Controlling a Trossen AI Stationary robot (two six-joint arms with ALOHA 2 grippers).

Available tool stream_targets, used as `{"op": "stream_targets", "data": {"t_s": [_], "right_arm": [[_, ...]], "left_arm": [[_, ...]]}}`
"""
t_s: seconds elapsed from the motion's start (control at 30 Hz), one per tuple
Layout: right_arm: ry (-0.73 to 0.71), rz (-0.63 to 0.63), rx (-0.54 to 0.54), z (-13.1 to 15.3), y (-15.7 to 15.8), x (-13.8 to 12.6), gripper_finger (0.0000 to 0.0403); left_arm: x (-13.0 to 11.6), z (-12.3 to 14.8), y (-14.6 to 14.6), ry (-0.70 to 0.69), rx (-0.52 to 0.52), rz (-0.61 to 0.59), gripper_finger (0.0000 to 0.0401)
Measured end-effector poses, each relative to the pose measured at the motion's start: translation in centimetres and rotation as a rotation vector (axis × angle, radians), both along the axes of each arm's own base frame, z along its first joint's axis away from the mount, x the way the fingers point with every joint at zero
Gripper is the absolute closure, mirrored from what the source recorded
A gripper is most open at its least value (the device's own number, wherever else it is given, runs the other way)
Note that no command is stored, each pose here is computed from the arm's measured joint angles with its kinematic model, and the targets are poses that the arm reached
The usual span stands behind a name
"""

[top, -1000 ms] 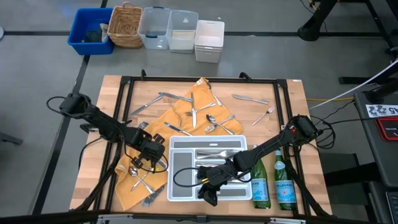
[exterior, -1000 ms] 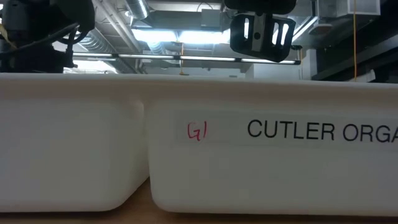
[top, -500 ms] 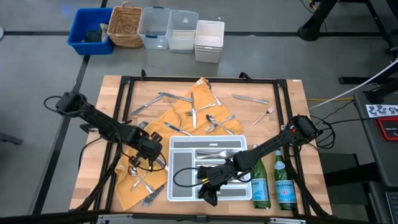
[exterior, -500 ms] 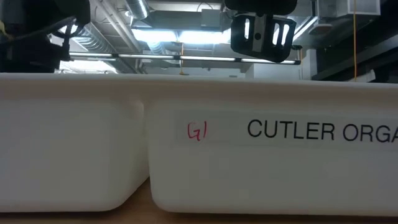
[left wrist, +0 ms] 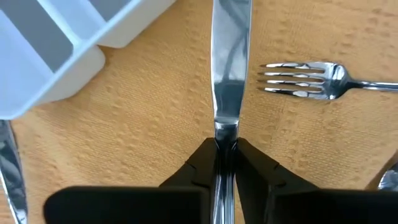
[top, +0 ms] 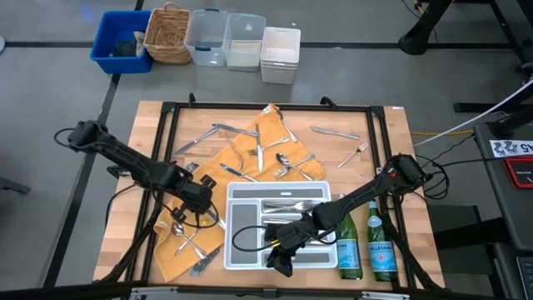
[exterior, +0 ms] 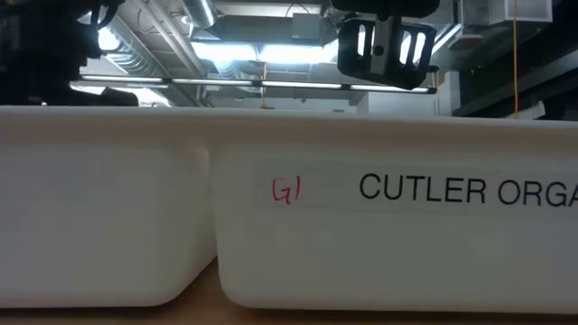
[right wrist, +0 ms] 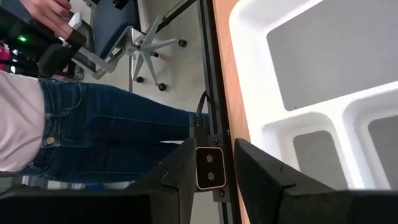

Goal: Sort silverware
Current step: Put the silver table knife into the white silverware tray

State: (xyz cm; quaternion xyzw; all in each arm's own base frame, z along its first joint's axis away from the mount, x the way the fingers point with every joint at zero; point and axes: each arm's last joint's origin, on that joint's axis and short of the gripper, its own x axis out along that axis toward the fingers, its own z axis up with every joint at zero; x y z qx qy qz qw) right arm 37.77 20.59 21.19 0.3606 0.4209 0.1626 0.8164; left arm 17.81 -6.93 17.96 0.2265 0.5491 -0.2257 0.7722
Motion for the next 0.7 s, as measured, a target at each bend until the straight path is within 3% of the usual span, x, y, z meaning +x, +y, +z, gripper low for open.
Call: {"op": "stream_targets", "data": {"t_s": [0.7], "right_arm": [[0.000, 0.000, 0.000, 0.00, 0.00, 0.00, 0.0292]], "left_arm": [[-0.24, 0.19, -0.35, 0.046, -0.111, -0.094, 0.0369]]}}
